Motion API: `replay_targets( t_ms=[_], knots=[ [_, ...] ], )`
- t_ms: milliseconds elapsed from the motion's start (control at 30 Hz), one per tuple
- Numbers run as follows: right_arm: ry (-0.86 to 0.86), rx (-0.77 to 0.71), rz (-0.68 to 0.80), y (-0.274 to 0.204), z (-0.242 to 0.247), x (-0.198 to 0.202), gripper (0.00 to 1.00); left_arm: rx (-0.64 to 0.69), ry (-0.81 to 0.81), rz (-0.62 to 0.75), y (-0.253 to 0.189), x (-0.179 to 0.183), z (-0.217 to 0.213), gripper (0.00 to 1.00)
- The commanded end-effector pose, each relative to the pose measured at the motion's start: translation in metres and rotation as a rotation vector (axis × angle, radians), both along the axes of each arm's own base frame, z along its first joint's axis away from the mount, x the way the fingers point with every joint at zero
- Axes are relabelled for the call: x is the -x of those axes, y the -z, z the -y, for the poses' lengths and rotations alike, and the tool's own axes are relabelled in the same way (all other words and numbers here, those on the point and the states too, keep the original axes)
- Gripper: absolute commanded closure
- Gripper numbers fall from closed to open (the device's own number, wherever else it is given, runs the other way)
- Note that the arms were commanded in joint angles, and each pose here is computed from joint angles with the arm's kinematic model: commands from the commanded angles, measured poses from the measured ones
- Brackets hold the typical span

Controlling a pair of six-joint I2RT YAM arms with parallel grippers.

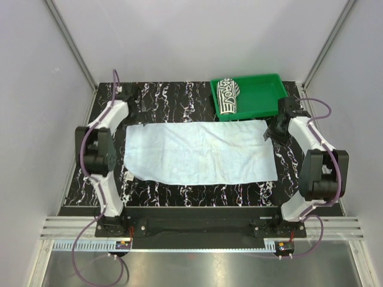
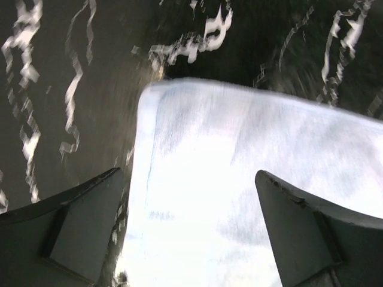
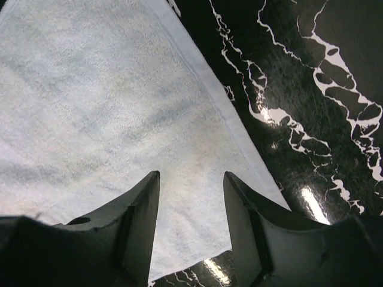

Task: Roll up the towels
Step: Flatten the towel

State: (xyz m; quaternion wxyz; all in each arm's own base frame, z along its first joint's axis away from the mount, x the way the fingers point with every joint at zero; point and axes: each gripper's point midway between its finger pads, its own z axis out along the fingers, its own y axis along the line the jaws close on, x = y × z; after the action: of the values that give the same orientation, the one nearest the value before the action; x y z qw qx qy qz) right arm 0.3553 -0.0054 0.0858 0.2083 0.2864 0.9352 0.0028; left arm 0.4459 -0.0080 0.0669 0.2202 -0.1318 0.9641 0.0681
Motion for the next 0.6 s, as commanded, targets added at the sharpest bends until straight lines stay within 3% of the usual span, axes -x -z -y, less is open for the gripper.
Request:
replay_targets(
  t_ms=[0, 67, 100, 133, 333, 567],
  knots=[
    [-0.006, -0.042, 0.126, -0.036, -0.009, 0.0, 0.46, 0.033, -0.13, 0.223, -0.081, 0.03, -0.003, 0.01],
    [-0.007, -0.052, 0.159, -0.044, -0.011, 0.006, 0.42, 0.097, -0.211, 0.27, -0.086, 0.055, 0.0, 0.01],
    [-0.004, -0.059, 0.168, -0.046, -0.012, 0.009, 0.41, 0.134, -0.226, 0.356, -0.109, 0.068, 0.001, 0.01],
    [-0.008, -0.069, 0.172, -0.047, -0.014, 0.013, 0.41, 0.189, -0.217, 0.298, -0.08, 0.097, 0.01, 0.01],
    [-0.026, -0.1, 0.198, -0.059, -0.021, 0.034, 0.39, 0.501, -0.234, 0.321, -0.056, 0.171, 0.057, 0.01],
    [-0.062, -0.114, 0.238, -0.079, -0.026, 0.051, 0.39, 0.565, -0.369, 0.282, -0.009, 0.22, 0.055, 0.01]
  ],
)
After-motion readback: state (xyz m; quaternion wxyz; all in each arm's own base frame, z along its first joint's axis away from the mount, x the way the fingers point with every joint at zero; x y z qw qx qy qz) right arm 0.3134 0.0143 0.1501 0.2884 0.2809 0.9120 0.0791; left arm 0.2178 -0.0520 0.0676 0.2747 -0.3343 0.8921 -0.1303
